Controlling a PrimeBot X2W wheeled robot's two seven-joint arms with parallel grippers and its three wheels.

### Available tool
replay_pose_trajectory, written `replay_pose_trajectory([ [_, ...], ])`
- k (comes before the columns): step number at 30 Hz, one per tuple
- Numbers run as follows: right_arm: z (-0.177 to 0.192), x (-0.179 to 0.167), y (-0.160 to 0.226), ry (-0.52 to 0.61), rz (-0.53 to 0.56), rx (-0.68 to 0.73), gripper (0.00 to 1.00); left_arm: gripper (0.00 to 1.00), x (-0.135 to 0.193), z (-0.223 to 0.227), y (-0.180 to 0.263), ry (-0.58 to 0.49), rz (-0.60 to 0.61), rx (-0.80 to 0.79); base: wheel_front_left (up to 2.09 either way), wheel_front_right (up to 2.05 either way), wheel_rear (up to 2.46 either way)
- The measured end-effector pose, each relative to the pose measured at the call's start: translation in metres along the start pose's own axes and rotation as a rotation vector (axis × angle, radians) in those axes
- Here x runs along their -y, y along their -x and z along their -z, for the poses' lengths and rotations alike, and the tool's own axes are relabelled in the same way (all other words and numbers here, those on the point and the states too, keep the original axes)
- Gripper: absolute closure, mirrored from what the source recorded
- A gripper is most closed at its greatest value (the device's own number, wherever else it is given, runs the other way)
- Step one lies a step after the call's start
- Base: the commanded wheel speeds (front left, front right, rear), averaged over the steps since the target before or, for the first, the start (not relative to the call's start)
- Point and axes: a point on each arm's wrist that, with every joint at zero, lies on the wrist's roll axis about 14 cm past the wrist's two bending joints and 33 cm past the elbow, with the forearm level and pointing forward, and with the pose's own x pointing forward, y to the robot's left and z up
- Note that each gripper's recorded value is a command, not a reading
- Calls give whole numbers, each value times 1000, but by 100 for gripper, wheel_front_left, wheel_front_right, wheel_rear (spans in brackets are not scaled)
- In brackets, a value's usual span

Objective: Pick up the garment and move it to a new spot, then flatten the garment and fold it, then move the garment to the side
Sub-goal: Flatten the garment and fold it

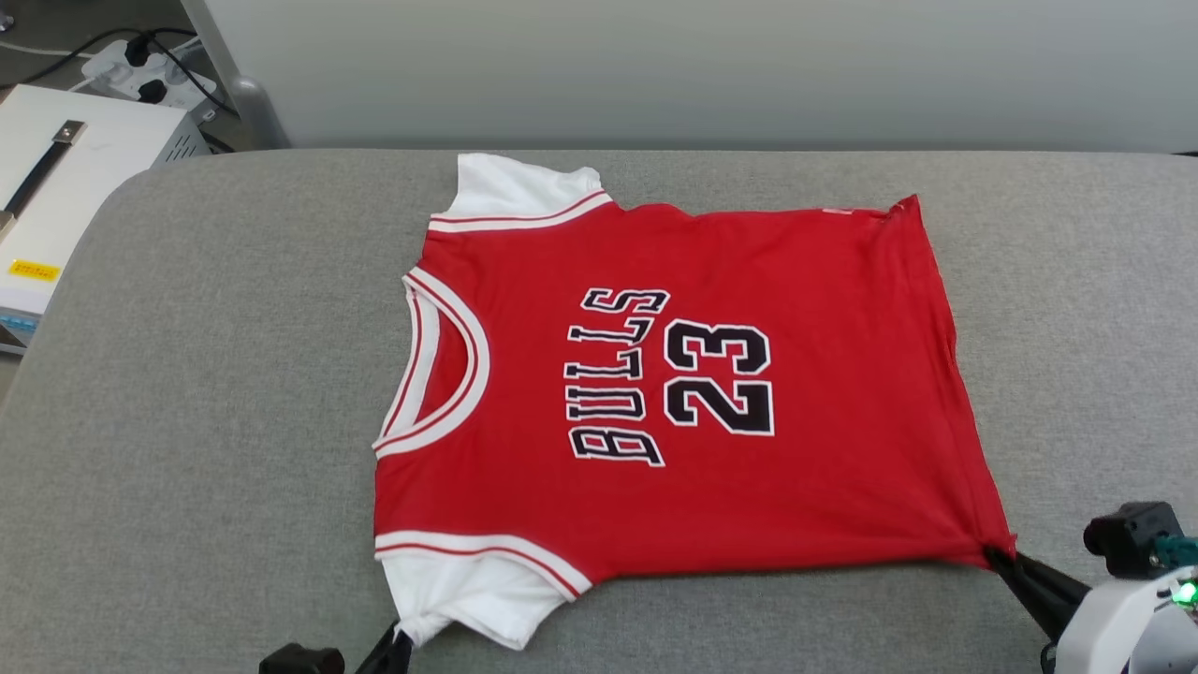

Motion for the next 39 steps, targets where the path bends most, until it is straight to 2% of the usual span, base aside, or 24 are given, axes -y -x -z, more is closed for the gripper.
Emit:
replay_pose_trajectory([
  [7,33,-14,27,-85,8,-91,100,100,2,20,18,62,-17,-59,0,0,0],
  [14,12,-20,20,-98,6,-38,100,100,-6,0,6,-8,-21,5,0,0,0],
  [22,-46,3,3,-90,50,92,100,100,-5,-72,-47,-185,95,134,0,0,0],
  [27,-66,14,-14,-77,58,111,100,100,-8,-97,-84,-241,141,142,0,0,0],
  [33,-63,30,-39,-87,76,62,100,100,-19,-92,-129,-264,153,85,0,0,0],
  [39,-44,45,-67,-116,94,-11,100,100,-32,-60,-164,-247,142,0,0,0,0],
])
